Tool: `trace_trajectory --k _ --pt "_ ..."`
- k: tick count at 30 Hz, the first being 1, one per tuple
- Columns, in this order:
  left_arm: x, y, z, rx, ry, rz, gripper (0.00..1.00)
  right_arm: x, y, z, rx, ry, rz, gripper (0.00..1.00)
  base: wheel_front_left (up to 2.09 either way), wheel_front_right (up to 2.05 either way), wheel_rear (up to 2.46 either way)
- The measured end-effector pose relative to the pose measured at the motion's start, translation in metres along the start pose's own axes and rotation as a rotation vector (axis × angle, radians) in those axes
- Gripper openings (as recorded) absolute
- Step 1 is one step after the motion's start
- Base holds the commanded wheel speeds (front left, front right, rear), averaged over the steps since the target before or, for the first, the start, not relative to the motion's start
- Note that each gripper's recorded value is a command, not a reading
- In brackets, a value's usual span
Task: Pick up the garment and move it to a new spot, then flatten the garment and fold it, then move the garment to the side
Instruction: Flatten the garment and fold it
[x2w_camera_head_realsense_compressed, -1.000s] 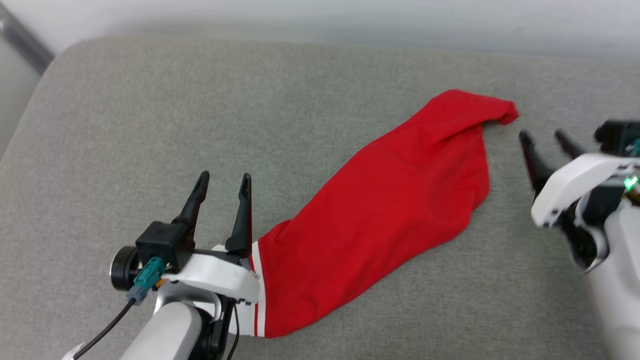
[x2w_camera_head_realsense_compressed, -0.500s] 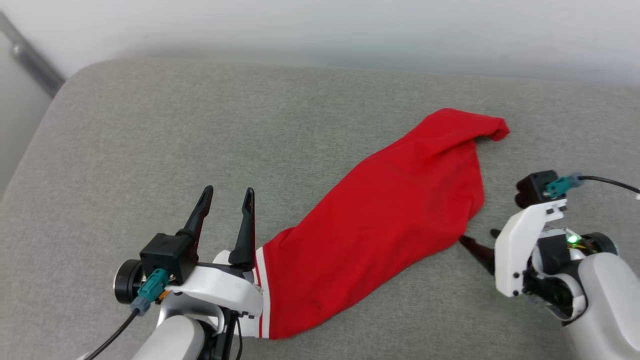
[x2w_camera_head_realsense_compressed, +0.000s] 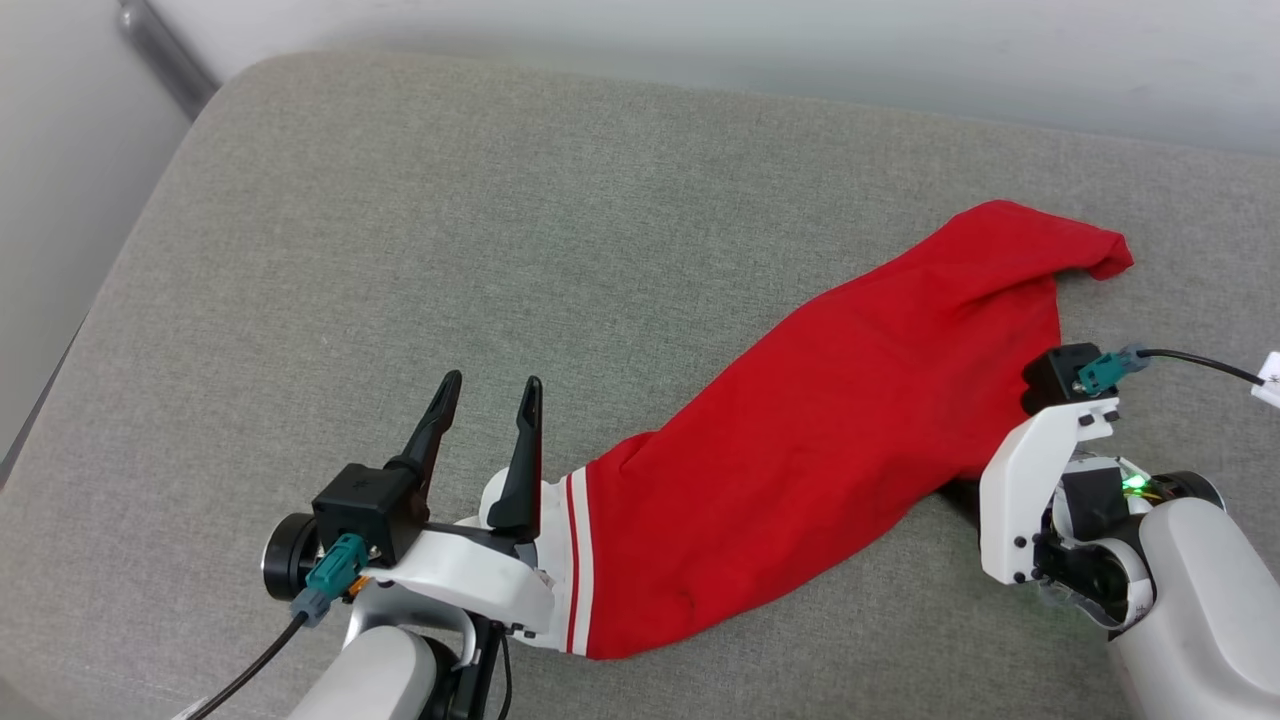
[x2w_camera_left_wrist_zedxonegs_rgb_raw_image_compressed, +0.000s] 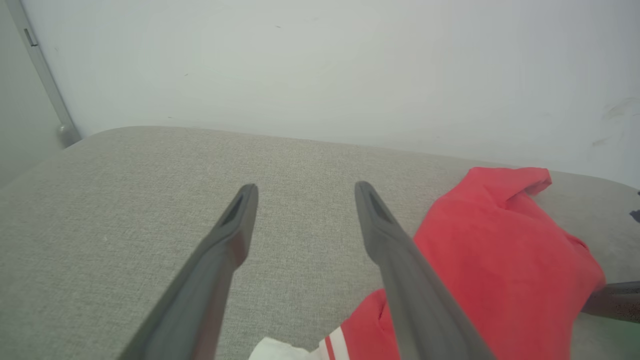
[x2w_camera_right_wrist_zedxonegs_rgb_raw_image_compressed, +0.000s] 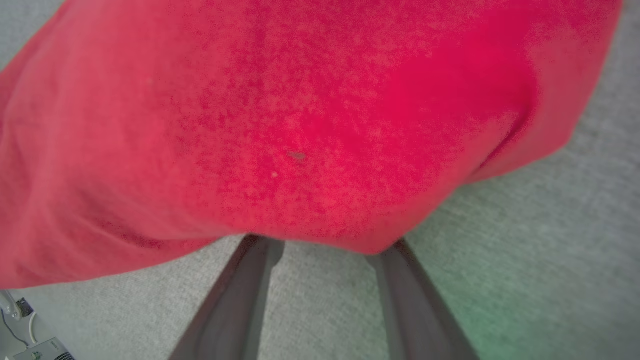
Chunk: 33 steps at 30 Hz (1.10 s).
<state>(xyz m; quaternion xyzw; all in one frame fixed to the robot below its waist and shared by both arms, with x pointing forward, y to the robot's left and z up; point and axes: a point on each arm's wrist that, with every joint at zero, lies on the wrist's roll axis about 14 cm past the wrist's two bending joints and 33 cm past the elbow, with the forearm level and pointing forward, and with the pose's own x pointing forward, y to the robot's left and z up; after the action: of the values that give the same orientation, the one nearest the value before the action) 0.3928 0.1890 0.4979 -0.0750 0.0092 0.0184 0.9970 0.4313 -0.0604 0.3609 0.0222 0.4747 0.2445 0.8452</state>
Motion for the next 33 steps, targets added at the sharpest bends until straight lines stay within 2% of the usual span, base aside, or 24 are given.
trace_trajectory --k 3,7,10,15,16,18,23,29,33 --pt "0.001 -0.001 0.000 0.001 -0.001 -0.003 1.00 -0.003 0.001 0.005 0.004 -0.034 0.003 0.00 0.00 0.00 0.00" --pt "0.000 -0.006 0.004 0.002 -0.015 -0.019 1.00 -0.022 0.005 0.029 -0.015 -0.152 0.003 0.00 0.00 0.00 0.00" --pt "-0.001 -0.011 0.008 0.004 -0.025 -0.034 1.00 -0.050 0.003 0.054 -0.028 -0.277 -0.013 0.00 0.00 0.00 0.00" --pt "0.001 -0.023 0.016 0.011 -0.042 -0.077 1.00 -0.109 -0.024 0.072 -0.029 -0.434 -0.114 0.00 0.00 0.00 0.00" --pt "0.001 -0.023 0.016 0.011 -0.042 -0.077 1.00 -0.109 -0.024 0.072 -0.029 -0.434 -0.114 0.00 0.00 0.00 0.00" --pt "0.002 -0.032 0.017 0.008 -0.043 -0.100 1.00 -0.144 -0.042 0.067 -0.009 -0.494 -0.196 0.00 0.00 0.00 0.00" --pt "0.003 -0.044 0.018 -0.002 -0.046 -0.128 1.00 -0.184 -0.061 0.041 0.046 -0.557 -0.312 0.00 0.00 0.00 0.00" --pt "0.000 -0.046 0.019 0.007 -0.040 -0.142 1.00 -0.184 -0.062 -0.010 0.146 -0.535 -0.354 0.00 0.00 0.00 0.00" --pt "0.001 -0.046 0.022 0.014 -0.041 -0.145 1.00 -0.177 -0.054 -0.019 0.162 -0.576 -0.336 0.00 0.00 0.00 0.00"
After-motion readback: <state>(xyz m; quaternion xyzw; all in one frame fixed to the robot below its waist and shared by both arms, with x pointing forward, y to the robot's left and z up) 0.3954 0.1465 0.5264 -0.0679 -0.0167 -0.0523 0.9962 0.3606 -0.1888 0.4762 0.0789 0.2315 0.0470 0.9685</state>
